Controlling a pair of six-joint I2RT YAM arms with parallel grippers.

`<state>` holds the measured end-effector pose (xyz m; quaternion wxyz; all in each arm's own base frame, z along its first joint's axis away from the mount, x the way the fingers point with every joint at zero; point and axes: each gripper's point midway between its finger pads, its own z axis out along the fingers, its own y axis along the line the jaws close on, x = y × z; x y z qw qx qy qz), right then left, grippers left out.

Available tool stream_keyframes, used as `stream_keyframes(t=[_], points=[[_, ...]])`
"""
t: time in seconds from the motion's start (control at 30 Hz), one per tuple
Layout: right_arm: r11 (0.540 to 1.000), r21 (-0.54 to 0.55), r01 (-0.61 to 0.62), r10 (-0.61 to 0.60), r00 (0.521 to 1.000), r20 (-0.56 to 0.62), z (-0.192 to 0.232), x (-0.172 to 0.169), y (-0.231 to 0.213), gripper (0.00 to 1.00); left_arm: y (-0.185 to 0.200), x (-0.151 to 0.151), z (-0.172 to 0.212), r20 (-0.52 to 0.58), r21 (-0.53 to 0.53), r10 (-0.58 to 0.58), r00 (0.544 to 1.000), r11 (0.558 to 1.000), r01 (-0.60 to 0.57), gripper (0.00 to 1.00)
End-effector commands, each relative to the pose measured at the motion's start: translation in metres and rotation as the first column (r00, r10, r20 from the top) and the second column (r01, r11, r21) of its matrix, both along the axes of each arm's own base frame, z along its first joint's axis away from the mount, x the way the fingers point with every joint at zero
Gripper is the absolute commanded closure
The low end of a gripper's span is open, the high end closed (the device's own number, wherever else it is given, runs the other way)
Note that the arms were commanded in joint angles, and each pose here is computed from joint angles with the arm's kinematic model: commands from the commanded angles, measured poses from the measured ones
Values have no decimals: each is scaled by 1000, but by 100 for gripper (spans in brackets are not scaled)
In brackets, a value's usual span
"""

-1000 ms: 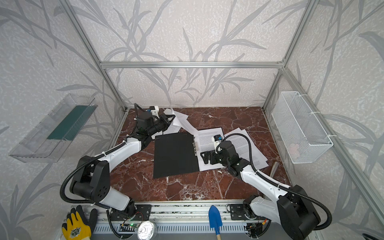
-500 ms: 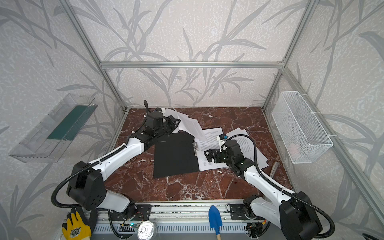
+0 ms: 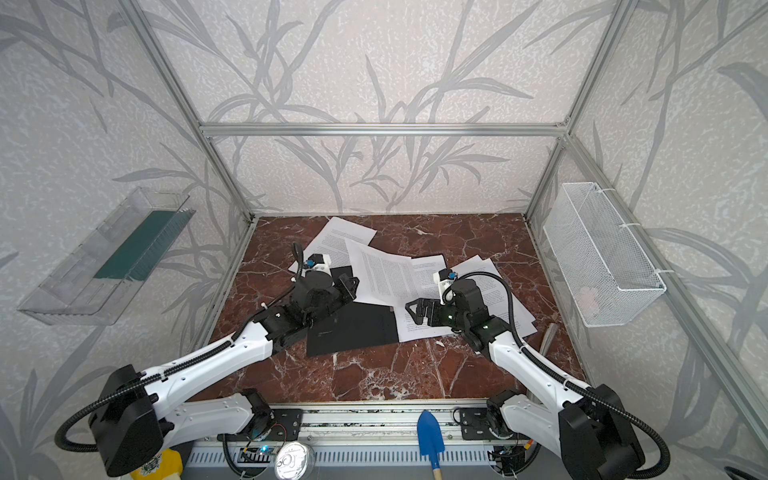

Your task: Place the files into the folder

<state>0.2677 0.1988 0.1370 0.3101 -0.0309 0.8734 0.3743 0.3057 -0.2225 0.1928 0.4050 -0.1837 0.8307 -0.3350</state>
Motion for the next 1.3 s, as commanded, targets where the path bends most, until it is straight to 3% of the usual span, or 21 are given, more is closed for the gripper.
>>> stream_keyframes(t=[0.0, 0.4, 0.67, 0.8, 1.13, 1.27], points=[[998, 60, 35, -32, 998, -46, 1, -9, 0, 1, 26, -1, -15, 45, 19, 115, 992, 993, -116, 100], [997, 43, 68, -66, 997, -49, -26, -25, 32, 1, 52, -11, -54, 25, 10, 243, 970, 970, -243, 100], [981, 186, 59, -45, 996, -77, -33, -18, 71, 1, 37, -11, -46, 12, -85, 222, 975, 972, -220, 100], [976, 195, 92, -78, 994, -78, -35, -12, 79, 1, 38, -12, -39, 27, -119, 233, 972, 966, -228, 100], [909, 385, 158, -114, 984, -135, -38, 2, 105, 1, 31, -13, -36, 25, -190, 215, 976, 960, -206, 100], [901, 399, 167, -116, 982, -149, -47, 5, 115, 1, 28, -15, -34, 21, -193, 194, 981, 963, -186, 100]])
